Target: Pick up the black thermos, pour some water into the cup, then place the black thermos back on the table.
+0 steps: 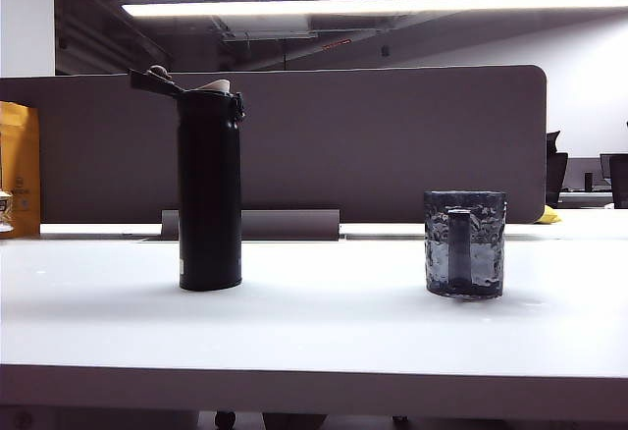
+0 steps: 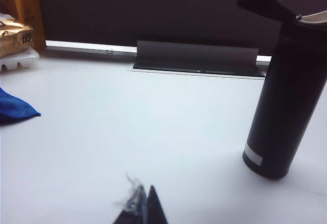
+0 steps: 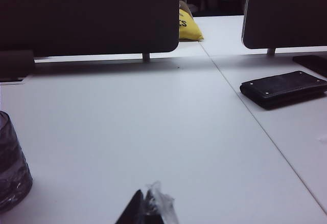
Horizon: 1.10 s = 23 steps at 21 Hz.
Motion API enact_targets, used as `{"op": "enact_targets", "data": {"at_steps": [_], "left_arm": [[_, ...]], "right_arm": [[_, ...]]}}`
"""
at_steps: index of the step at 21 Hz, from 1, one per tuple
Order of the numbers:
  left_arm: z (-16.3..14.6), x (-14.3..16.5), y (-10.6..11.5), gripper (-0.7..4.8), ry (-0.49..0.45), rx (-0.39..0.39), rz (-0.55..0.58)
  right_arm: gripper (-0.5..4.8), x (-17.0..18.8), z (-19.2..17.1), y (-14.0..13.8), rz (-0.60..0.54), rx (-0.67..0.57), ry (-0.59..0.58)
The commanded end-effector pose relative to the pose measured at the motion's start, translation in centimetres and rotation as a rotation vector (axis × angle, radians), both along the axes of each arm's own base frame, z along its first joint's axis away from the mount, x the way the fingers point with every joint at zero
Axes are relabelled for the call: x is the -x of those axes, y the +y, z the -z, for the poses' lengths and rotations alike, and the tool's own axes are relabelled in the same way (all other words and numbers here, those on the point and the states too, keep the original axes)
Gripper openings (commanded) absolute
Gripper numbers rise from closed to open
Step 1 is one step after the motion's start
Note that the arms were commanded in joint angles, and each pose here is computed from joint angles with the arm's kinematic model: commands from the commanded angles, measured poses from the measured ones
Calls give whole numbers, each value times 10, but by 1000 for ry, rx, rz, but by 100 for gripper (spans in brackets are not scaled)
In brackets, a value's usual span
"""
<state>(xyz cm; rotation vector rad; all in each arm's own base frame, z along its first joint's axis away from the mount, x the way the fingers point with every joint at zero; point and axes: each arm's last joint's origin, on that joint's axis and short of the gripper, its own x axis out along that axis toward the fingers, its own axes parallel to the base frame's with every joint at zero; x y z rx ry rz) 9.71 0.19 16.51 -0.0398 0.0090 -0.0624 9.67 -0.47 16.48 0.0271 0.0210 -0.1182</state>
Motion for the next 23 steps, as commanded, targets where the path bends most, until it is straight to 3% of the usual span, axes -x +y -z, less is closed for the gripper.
{"op": "enact_targets", "data": {"at_steps": [1, 10, 11, 12, 13, 14, 15, 19, 23], "left_arm": [[-2, 0, 0, -5, -15, 1, 3], [-2, 0, 0, -3, -16, 2, 0], [-3, 0, 0, 26, -18, 2, 0], [-3, 0, 0, 100, -21, 4, 1], [-5, 1, 0, 257, -24, 23, 1], [-8, 1, 0, 420, -31, 45, 1], [-12, 2, 0, 479, -42, 74, 0], [-30, 6, -1, 479, -100, 137, 16], [-47, 11, -4, 479, -136, 168, 122]], "right_arm": [[-8, 0, 0, 0, 4, 3, 9], [-3, 0, -1, 0, 3, 1, 7], [36, 1, -3, 0, -7, -4, 0], [114, 1, -6, 1, -15, -11, -10], [233, 2, -10, 1, -21, -28, -24], [400, 4, -17, 1, -29, -54, -45], [479, 5, -24, 1, -33, -81, -66], [479, 14, -55, 3, -98, -92, -123], [479, 20, -90, 5, -151, -87, -125]]}}
